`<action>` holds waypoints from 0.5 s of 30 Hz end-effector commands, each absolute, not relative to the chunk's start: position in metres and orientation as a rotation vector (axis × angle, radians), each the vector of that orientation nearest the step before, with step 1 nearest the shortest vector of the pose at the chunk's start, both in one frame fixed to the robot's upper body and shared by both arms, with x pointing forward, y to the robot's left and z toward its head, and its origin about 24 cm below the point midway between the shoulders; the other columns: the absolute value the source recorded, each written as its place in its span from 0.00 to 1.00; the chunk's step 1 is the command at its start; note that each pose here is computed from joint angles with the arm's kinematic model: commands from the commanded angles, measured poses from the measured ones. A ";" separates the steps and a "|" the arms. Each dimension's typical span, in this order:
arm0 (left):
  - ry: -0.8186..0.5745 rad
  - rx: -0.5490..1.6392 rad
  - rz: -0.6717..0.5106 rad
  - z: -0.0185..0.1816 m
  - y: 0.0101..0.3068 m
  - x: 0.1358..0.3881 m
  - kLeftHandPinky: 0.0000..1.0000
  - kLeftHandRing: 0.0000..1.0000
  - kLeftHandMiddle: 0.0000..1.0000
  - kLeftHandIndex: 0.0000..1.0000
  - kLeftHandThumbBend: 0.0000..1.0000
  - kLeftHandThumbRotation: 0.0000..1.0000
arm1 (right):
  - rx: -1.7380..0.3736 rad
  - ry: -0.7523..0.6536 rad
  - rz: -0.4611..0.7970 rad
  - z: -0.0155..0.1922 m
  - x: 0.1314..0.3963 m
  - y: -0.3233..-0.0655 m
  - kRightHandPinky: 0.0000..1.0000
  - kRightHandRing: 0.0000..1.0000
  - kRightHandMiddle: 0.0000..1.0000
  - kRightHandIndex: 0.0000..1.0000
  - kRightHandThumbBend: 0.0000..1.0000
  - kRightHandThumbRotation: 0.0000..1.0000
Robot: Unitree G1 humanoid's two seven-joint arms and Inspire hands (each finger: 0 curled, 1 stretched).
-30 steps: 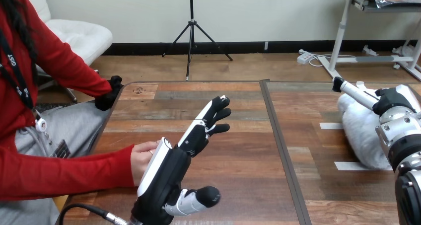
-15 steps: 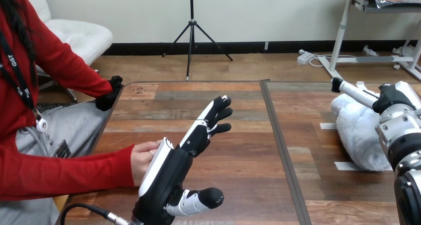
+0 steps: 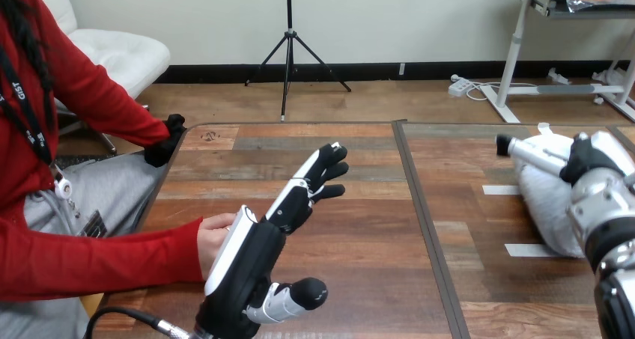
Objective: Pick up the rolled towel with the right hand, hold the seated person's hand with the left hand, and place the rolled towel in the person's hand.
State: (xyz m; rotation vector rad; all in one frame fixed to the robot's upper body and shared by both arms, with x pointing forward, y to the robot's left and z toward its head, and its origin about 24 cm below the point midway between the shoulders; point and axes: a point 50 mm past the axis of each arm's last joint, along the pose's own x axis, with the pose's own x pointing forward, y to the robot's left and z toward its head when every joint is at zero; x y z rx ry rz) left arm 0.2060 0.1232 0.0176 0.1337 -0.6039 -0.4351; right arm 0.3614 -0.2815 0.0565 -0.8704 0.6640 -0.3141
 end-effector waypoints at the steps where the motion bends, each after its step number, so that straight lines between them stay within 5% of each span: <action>1: -0.691 0.148 -0.405 0.032 0.126 0.210 0.82 0.89 0.93 0.93 1.00 0.93 | -0.825 0.642 -0.345 0.056 0.360 -0.285 0.75 0.92 0.92 0.92 1.00 0.68; 9: -0.700 0.147 -0.405 0.032 0.128 0.210 0.81 0.89 0.93 0.93 1.00 0.93 | -0.709 0.657 -0.372 0.049 0.355 -0.286 0.50 0.79 0.90 0.92 0.99 0.49; 15: -0.705 0.150 -0.410 0.033 0.128 0.210 0.81 0.89 0.93 0.93 1.00 0.93 | -0.685 0.663 -0.382 0.046 0.354 -0.286 0.46 0.70 0.84 0.89 0.96 0.31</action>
